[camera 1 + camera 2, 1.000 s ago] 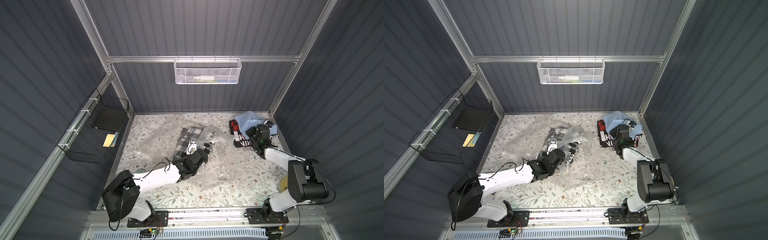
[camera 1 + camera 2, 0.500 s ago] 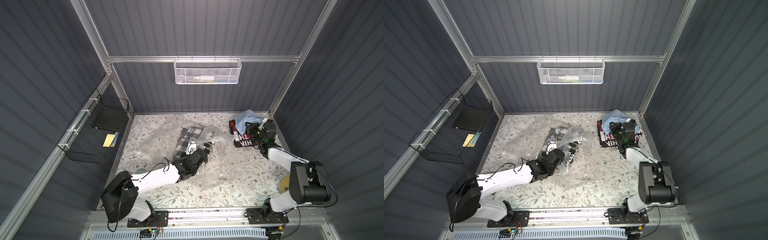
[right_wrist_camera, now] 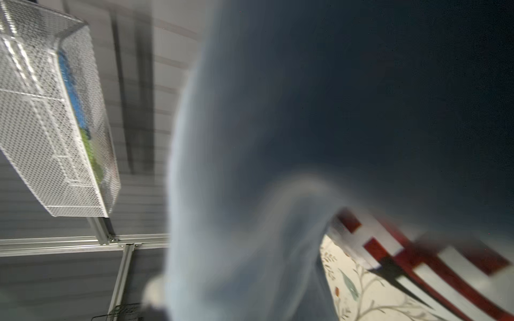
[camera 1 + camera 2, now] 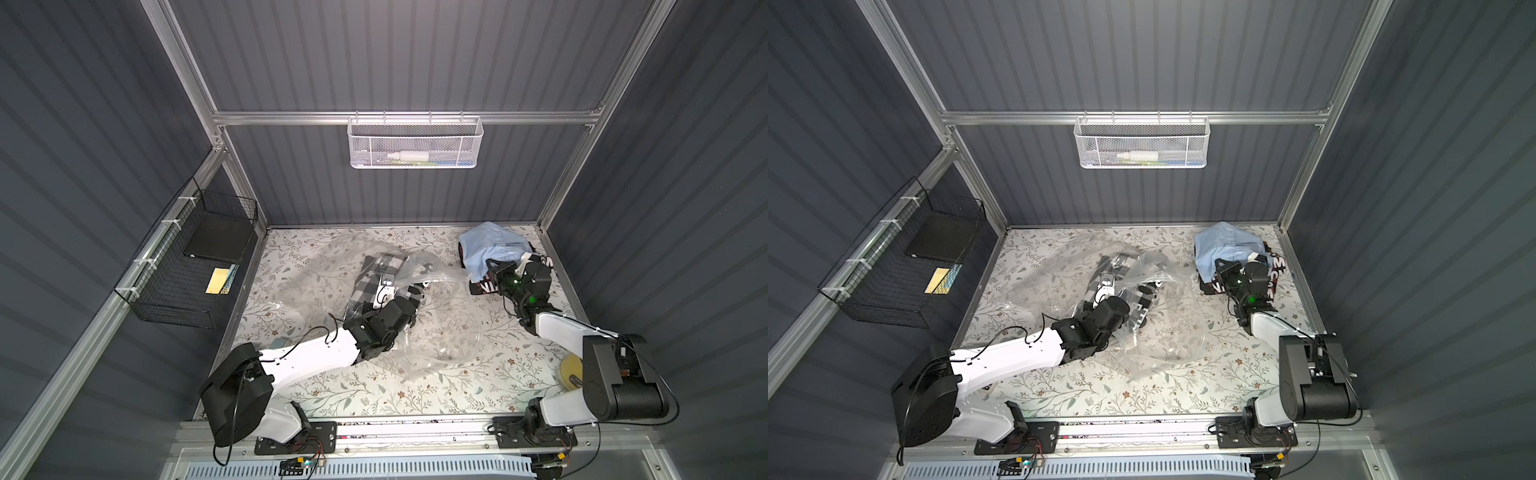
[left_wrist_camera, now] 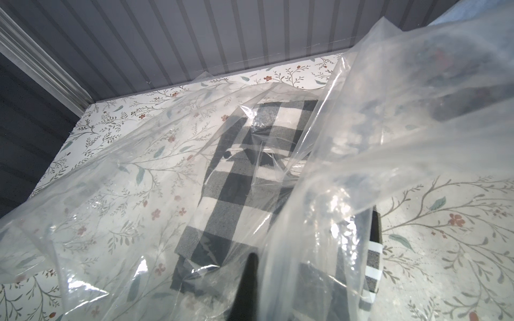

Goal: Take the shirt out of the vacuum bag
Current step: Place the shirt at the center of the board.

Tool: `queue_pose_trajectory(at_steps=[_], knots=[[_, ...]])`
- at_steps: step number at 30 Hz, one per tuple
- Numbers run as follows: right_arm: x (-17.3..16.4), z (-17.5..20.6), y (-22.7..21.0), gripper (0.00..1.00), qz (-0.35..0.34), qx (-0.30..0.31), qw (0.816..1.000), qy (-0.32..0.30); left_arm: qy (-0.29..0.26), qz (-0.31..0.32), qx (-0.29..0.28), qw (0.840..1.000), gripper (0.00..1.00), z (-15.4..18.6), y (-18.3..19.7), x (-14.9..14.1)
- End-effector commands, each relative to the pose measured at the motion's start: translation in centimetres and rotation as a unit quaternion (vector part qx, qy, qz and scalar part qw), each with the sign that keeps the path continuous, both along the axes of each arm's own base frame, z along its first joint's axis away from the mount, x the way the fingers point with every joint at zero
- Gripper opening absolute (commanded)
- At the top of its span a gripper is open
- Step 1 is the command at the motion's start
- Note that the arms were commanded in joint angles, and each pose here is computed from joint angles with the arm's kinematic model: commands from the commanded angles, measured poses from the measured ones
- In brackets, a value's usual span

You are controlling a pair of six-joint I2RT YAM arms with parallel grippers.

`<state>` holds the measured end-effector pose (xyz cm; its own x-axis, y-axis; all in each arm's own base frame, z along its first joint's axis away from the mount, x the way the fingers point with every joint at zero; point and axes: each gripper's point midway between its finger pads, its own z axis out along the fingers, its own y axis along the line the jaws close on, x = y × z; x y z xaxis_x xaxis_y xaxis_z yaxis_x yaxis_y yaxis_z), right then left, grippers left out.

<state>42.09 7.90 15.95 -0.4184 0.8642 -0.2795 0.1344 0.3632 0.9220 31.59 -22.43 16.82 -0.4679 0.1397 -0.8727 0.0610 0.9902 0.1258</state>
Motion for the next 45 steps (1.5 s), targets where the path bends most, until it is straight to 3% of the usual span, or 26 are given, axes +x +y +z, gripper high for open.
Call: queue_pose_trajectory(at_steps=[1, 6, 13, 19, 24, 31, 39, 45], knots=[[-0.5, -2.3, -0.1, 0.00, 0.001, -0.015, 1.000, 0.004, -0.008, 0.001, 0.005, 1.000, 0.00, 1.7, 0.5, 0.0], [-1.2, -4.0, -0.7, 0.00, 0.002, -0.023, 1.000, 0.012, -0.007, -0.001, 0.006, 1.000, 0.00, 1.8, 0.5, 0.0], [-1.4, -1.4, -2.7, 0.54, -0.030, -0.072, 0.997, 0.015, -0.004, -0.003, 0.006, 1.000, 0.00, 1.6, 0.4, 0.1], [-2.9, 1.0, -4.5, 0.72, -0.066, -0.091, 0.993, 0.036, 0.000, -0.007, 0.011, 1.000, 0.00, 1.3, 0.1, 0.2], [-4.1, 2.7, -7.8, 0.91, -0.148, -0.106, 0.983, 0.031, 0.001, -0.011, 0.011, 1.000, 0.00, 1.3, -0.2, 0.3], [-2.7, 1.2, -8.6, 0.91, -0.141, -0.047, 0.986, 0.079, 0.004, -0.016, 0.007, 1.000, 0.00, 1.3, -0.7, 0.4], [-0.8, 1.0, -9.6, 0.91, -0.155, -0.027, 0.985, 0.066, 0.005, -0.018, 0.010, 1.000, 0.00, 1.1, -0.7, 0.4], [0.2, -0.9, -11.8, 0.80, -0.182, -0.019, 0.980, 0.079, 0.006, -0.019, 0.012, 1.000, 0.00, 0.9, -0.8, 0.4]])
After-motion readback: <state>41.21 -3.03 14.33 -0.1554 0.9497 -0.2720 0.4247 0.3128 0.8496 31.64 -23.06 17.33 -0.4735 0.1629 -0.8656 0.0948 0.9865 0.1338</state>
